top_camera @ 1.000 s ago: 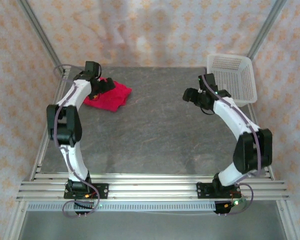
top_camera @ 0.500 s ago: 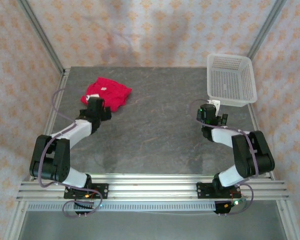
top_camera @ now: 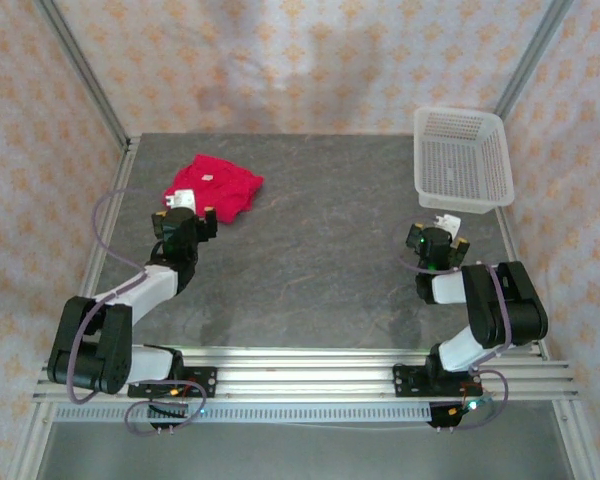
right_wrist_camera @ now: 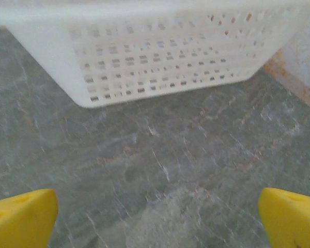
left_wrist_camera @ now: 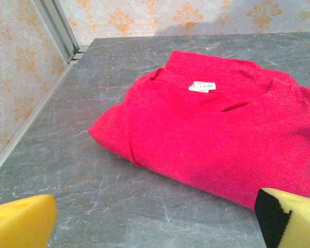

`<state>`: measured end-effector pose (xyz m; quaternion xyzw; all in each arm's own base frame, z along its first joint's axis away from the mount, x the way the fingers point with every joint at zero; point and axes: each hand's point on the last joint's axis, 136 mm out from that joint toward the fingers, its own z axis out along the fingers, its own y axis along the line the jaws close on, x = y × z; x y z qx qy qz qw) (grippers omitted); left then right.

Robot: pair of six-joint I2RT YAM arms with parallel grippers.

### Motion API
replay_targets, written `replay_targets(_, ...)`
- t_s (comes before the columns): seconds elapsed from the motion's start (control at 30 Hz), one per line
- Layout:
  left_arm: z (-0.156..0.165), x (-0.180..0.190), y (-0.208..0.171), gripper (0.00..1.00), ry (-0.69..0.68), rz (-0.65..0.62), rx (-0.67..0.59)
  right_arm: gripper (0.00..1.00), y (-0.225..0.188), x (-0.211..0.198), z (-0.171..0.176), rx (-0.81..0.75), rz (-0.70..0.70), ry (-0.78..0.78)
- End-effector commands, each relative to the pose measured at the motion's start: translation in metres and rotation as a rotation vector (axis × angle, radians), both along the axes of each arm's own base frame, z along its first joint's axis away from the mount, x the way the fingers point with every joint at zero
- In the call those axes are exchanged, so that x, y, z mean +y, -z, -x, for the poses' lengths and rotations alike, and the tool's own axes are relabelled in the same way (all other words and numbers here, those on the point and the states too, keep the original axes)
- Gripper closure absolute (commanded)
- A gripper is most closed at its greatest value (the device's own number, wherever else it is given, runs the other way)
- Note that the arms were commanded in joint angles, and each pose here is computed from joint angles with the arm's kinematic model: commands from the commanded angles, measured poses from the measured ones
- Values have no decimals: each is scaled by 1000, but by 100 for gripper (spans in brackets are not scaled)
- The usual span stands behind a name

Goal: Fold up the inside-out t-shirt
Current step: Reset both arms

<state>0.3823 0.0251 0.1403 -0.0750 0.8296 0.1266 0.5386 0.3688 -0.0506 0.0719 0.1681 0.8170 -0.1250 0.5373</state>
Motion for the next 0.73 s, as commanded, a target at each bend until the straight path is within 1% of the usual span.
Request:
replay_targets(0.0,9,2,-1,0,2,-19,-50,1,-26,4,-14,-118,-27,-17)
replay_targets(0.07,14,5,11,0,-16,-12,-76,1,-25,4,-16,-110,-25,-16)
replay_targets(0.13,6,3,18,0,-14,10,-88,1,-25,5,-17,-111,-25,-22)
replay_targets(0.17,0,3,28,0,-19,8,-61,1,-25,5,-17,-109,-27,-23)
replay_targets(0.2,-7,11,34,1,-56,9,-64,1,-25,6,-17,-110,-26,-26)
replay_targets(0.23,-5,15,43,0,-48,54,-38,1,-26,6,-18,-111,-26,-25)
replay_targets(0.27,-5,17,42,0,-32,94,-57,1,-25,6,-17,-109,-27,-25)
replay_targets(0.33,-4,16,44,0,-25,95,-53,1,-25,6,-17,-110,-27,-27)
replay_targets(0.43,-6,12,44,0,-4,84,-46,1,-24,7,-18,-106,-26,-34)
replay_targets(0.5,-6,10,44,0,-9,70,-41,1,-22,15,-22,-87,-29,-83)
replay_targets(0.7,-7,8,44,0,-7,58,-33,1,-24,14,-20,-98,-29,-83)
